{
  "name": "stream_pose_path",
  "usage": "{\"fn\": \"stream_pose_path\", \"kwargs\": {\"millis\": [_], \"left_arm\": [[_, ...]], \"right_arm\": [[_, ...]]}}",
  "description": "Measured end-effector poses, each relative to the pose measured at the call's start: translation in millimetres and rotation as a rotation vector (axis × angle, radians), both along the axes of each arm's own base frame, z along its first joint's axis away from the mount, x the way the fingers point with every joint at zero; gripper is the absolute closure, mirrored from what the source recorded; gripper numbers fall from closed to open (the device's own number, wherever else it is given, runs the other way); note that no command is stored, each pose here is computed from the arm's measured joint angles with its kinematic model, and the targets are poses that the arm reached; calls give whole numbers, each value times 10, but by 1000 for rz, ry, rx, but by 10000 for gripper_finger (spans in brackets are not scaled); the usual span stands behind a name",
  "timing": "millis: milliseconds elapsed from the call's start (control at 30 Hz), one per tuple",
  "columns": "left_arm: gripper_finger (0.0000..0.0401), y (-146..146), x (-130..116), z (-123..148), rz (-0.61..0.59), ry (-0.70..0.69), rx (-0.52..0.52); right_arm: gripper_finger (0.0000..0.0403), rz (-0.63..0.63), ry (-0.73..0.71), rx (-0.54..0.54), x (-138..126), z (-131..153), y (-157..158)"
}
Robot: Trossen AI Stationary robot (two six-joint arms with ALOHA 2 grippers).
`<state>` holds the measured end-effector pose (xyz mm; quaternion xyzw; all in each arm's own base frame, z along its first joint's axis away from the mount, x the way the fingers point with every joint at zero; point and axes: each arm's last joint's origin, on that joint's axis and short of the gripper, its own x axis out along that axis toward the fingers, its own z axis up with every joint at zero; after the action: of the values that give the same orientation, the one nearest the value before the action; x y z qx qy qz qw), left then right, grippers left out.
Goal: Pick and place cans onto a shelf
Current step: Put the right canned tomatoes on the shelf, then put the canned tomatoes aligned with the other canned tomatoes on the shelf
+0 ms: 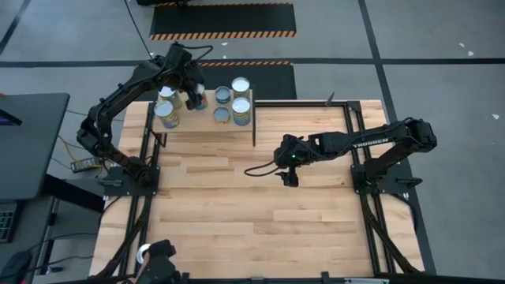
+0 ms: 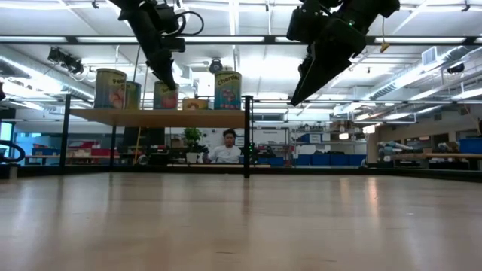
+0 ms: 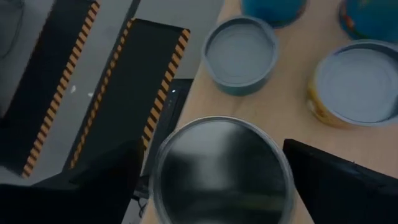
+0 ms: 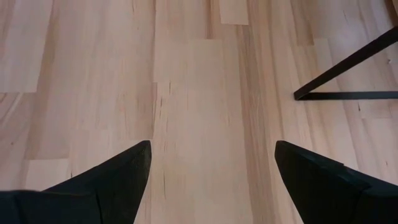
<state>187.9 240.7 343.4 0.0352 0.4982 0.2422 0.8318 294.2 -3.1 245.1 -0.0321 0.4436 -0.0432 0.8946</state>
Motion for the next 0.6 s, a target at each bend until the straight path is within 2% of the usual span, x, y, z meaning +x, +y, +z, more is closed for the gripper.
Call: {"fn": "stream_pose_path", "kwargs": {"millis": [267,433,500,600], "left_arm": [[8,-43,38,93,-5,13,70],[8,-207,110,424,3,-50,120],[8,-382,154,582,-9,-89,86],[10,-727,242,694,-63,-109,-22]], "right_arm": [[52,0,0,0,0,0,1],[52,3,0,-2,0,0,1],[52,2,1,-11,0,0,0],[53,-17,2,-45,-2,1,5]]}}
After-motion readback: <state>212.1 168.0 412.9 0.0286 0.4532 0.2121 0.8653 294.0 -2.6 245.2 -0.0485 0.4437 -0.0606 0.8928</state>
